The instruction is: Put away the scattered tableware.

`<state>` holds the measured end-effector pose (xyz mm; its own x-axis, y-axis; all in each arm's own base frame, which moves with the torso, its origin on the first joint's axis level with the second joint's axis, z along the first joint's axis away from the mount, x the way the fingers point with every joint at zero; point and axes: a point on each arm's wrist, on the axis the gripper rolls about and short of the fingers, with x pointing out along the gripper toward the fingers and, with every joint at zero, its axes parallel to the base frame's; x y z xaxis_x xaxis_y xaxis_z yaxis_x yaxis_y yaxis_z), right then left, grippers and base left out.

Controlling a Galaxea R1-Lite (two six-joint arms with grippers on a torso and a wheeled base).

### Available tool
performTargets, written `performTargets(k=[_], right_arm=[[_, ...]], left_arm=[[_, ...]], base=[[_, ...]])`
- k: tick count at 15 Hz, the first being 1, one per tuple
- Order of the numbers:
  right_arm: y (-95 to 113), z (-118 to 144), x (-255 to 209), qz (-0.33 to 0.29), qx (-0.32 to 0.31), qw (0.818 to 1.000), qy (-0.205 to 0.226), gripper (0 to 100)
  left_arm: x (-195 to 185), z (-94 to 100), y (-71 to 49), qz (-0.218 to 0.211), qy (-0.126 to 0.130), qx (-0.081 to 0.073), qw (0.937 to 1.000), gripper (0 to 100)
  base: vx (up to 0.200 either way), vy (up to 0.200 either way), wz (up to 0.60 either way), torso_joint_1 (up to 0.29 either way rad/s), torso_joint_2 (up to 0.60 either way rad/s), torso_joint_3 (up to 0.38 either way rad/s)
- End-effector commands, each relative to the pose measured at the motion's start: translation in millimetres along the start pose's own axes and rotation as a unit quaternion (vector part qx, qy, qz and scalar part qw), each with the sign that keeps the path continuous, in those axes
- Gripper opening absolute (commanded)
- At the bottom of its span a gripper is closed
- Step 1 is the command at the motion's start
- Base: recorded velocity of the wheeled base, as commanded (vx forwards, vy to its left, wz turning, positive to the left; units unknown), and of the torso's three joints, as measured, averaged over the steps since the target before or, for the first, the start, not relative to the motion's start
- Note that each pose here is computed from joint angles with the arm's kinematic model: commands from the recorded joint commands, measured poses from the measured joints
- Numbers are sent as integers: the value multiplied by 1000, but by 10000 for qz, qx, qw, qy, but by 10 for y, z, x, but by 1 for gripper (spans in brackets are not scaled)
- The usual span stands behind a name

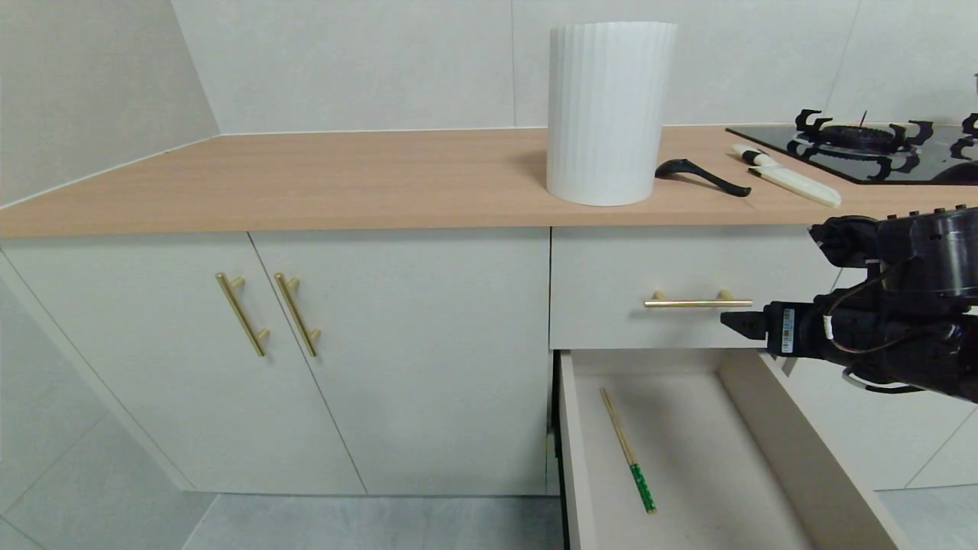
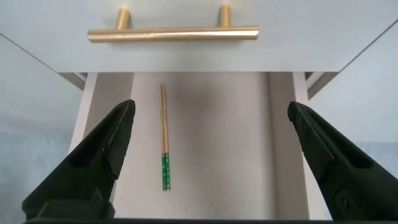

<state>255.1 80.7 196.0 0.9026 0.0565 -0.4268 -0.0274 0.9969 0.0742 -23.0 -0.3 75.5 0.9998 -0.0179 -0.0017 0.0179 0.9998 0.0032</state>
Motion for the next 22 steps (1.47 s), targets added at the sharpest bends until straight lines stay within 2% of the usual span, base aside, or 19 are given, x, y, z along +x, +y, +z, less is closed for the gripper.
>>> performTargets(k=[1, 18, 22], right_arm=[[-1, 9, -20, 9, 4, 10000, -32, 100], [2, -51, 43, -10, -107, 9999, 109, 100], [11, -96, 116, -41, -160, 9996, 232, 100]], left_arm=[[0, 0, 0, -3, -1, -1, 10000, 100], [0, 0, 0, -3, -1, -1, 10000, 100], [0, 0, 0, -3, -1, -1, 10000, 100]], base=[[0, 0, 0, 66, -320, -246], [0, 0, 0, 170, -459, -293], [0, 0, 0, 76, -170, -94]])
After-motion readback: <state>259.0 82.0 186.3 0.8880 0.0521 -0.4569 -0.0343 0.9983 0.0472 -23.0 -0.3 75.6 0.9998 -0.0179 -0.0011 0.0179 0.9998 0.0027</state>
